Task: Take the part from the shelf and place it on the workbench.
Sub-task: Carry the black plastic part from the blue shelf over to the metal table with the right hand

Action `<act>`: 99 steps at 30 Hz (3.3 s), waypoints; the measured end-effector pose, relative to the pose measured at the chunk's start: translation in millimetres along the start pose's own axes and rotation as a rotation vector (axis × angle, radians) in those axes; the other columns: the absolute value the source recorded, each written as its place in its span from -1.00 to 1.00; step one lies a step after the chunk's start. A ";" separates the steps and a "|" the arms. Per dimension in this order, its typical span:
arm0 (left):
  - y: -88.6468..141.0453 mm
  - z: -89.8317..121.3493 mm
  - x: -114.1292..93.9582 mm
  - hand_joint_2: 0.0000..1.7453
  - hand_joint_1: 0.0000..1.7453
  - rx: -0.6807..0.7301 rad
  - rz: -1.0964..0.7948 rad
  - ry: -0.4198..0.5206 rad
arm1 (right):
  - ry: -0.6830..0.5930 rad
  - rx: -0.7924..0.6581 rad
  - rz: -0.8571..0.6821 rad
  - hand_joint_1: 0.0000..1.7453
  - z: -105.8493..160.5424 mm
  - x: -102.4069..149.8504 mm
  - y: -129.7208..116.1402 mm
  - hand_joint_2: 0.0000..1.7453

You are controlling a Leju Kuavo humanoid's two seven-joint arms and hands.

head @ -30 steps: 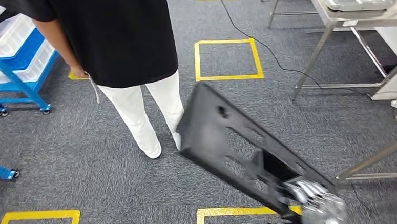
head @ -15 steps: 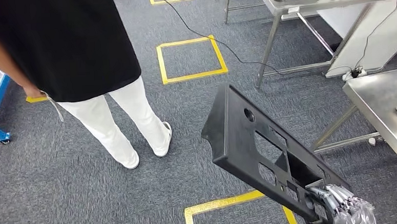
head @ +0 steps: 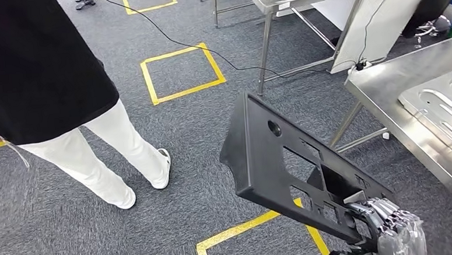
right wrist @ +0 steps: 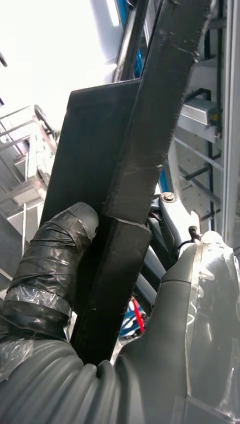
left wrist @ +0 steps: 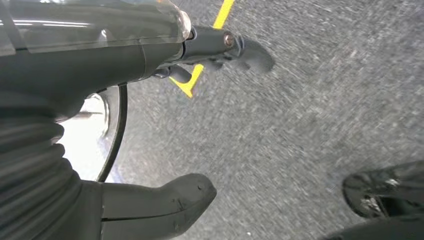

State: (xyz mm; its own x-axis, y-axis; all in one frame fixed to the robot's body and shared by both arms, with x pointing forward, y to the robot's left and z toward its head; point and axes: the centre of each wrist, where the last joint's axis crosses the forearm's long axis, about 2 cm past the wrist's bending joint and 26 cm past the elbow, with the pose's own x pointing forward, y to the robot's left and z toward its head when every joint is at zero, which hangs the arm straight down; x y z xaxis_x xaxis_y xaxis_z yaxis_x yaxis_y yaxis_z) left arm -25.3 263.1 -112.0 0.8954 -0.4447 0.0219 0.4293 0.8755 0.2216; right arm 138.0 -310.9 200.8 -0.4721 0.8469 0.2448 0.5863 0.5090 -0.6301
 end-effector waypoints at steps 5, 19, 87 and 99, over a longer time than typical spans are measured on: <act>0.6 0.1 0.1 1.00 -1.00 0.039 -0.001 -0.022 | 0.001 -0.011 0.024 1.00 -4.9 -2.9 0.0 1.00; 4.7 -1.2 3.5 1.00 -1.00 0.031 -0.010 -0.021 | 0.006 -0.007 0.045 1.00 -12.1 -7.3 -0.2 1.00; 1.1 -0.4 4.1 1.00 -1.00 -0.005 -0.002 0.037 | -0.023 0.006 0.137 1.00 -49.4 -27.6 4.8 1.00; 1.1 -0.4 3.7 1.00 -1.00 -0.004 -0.002 0.038 | -0.028 0.008 0.144 1.00 -49.8 -29.1 3.9 1.00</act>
State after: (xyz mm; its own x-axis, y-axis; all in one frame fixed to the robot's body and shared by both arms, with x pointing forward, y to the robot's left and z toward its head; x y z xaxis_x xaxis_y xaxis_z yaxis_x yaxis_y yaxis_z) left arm -21.4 262.5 -112.1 0.8983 -0.4391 -0.0157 0.4317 0.8753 0.2178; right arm 186.8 -325.9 227.8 -0.4018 0.9062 0.1314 0.6438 0.3816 -0.6632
